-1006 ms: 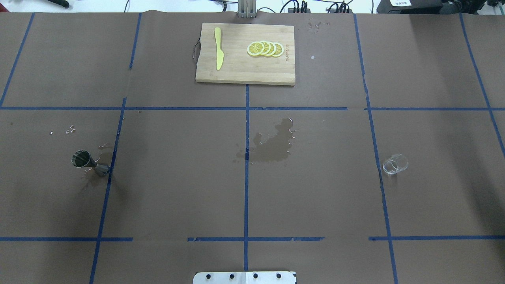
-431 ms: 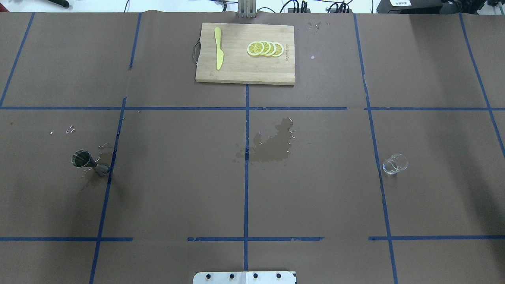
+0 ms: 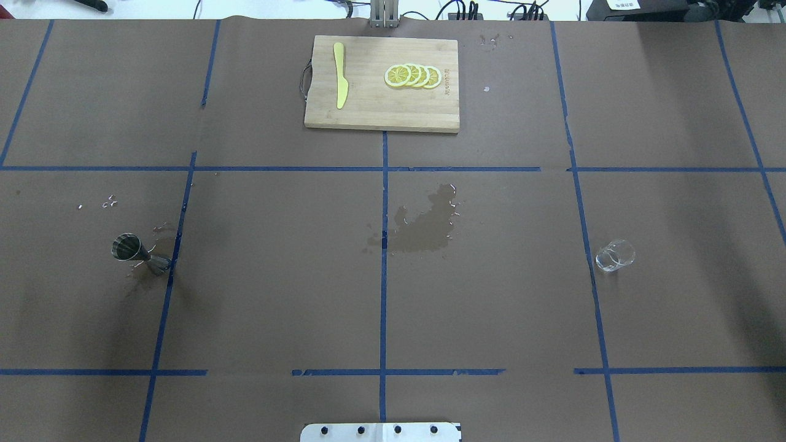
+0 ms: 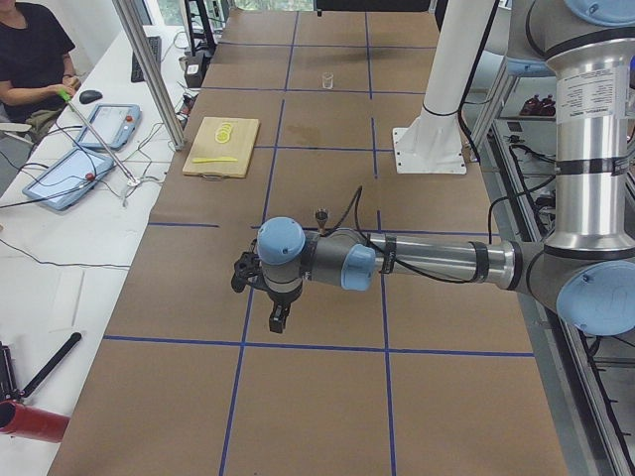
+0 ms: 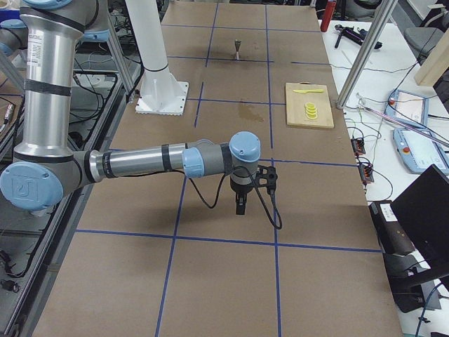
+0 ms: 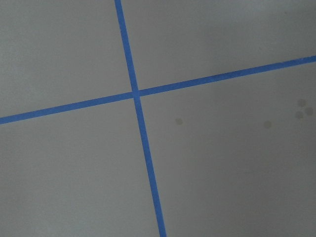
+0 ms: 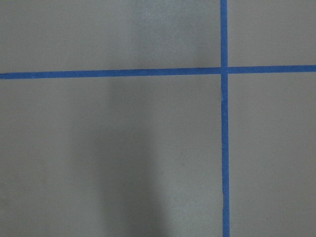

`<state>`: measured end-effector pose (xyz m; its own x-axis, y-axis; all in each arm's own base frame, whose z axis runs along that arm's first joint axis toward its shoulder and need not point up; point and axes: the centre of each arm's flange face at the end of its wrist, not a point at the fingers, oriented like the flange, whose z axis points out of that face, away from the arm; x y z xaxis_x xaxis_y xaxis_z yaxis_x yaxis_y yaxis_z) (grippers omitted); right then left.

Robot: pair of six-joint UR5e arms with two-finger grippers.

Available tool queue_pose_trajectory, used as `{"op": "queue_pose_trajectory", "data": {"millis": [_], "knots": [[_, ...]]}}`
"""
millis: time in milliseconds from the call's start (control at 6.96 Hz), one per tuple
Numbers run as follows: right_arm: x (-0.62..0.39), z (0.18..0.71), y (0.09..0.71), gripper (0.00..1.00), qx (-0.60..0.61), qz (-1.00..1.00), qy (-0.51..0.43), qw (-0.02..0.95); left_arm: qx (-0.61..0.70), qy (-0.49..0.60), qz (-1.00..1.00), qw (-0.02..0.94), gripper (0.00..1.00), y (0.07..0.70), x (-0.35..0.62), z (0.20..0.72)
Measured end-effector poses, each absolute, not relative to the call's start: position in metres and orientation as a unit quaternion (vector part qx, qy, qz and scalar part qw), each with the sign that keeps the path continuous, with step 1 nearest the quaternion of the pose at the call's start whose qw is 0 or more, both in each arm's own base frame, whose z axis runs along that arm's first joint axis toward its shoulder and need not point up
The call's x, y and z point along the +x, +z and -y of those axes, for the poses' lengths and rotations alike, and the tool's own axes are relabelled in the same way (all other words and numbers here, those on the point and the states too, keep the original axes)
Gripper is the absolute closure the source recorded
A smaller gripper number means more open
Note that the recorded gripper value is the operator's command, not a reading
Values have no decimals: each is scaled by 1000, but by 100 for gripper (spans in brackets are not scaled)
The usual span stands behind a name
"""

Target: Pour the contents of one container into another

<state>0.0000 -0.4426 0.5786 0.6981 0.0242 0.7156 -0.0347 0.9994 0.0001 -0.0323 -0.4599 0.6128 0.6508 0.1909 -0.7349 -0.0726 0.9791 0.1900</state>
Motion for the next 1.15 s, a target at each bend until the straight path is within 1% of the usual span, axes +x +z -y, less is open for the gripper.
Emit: {"op": "queue_pose_trajectory", "data": {"millis": [719, 1150], "knots": [[2, 443, 588, 0, 7, 369, 13, 929, 78, 70, -410, 906, 0, 613, -38, 460], [1, 440, 601, 0, 18, 346, -36, 938, 74, 64, -411, 907, 0, 608, -41, 458]]}}
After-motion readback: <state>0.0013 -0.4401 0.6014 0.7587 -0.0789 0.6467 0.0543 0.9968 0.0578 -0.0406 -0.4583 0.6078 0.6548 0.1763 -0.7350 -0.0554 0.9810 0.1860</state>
